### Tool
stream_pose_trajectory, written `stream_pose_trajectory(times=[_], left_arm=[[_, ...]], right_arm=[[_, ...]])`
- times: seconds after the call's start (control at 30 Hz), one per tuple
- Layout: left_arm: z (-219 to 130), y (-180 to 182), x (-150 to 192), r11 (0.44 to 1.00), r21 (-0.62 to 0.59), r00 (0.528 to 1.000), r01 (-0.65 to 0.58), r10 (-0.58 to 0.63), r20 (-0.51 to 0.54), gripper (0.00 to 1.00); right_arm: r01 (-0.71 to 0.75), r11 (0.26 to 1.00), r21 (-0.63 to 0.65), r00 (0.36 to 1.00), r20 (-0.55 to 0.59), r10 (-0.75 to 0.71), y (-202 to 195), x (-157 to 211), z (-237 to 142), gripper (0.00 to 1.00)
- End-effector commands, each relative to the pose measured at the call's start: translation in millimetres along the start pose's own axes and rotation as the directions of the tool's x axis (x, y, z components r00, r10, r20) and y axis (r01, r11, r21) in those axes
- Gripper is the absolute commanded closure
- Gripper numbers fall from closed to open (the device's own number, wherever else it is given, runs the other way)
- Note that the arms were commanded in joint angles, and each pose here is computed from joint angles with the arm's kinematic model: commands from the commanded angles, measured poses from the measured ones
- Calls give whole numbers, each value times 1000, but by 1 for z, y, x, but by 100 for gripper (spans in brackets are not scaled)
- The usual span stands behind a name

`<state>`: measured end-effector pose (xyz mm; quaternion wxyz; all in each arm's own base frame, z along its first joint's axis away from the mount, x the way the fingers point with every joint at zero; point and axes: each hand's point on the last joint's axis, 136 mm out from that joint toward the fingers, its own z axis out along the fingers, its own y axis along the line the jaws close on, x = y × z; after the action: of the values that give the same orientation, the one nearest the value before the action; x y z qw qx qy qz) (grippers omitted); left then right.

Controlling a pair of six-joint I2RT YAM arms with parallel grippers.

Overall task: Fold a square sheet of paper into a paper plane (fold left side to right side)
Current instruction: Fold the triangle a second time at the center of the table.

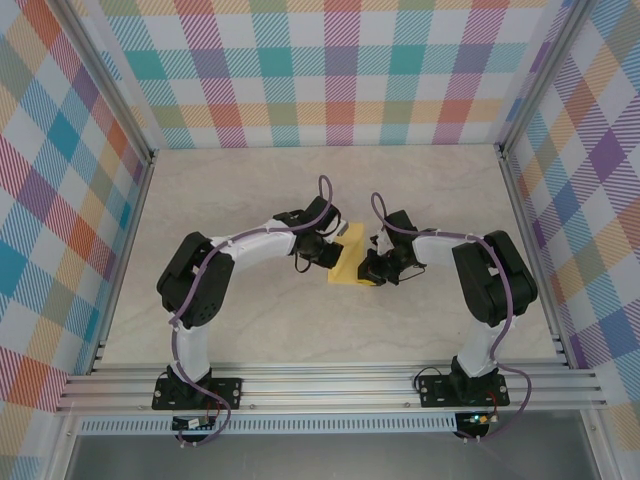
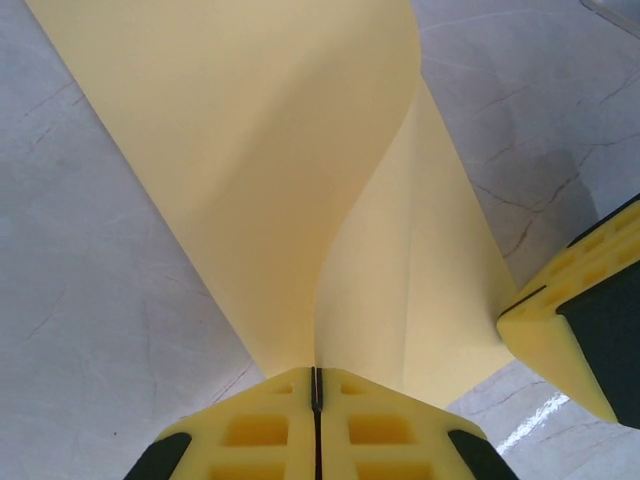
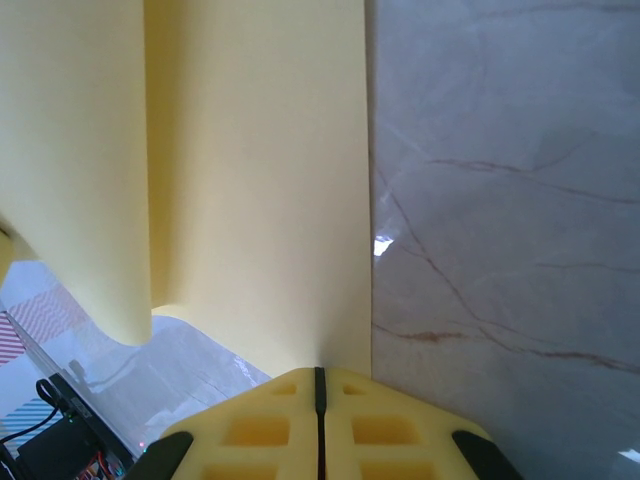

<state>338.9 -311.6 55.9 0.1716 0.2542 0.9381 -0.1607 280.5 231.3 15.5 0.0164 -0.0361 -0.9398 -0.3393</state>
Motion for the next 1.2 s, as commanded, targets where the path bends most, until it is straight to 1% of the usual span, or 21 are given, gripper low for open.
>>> stream_pose_trajectory(times=[0.0, 0.73, 1.17], left_arm=[[1, 10, -3, 1000, -27, 1000, -9, 8, -16, 94], [17, 15, -12, 1000, -28, 1000, 1, -1, -21, 94], [25, 20, -8, 999, -39, 999, 6, -7, -40, 93]], right_arm=[[-16, 998, 68, 999, -42, 19, -15, 11, 6, 95], [-14, 997, 81, 998, -59, 18, -17, 14, 8, 94], [-17, 997, 81, 998, -65, 22, -17, 14, 9, 94]])
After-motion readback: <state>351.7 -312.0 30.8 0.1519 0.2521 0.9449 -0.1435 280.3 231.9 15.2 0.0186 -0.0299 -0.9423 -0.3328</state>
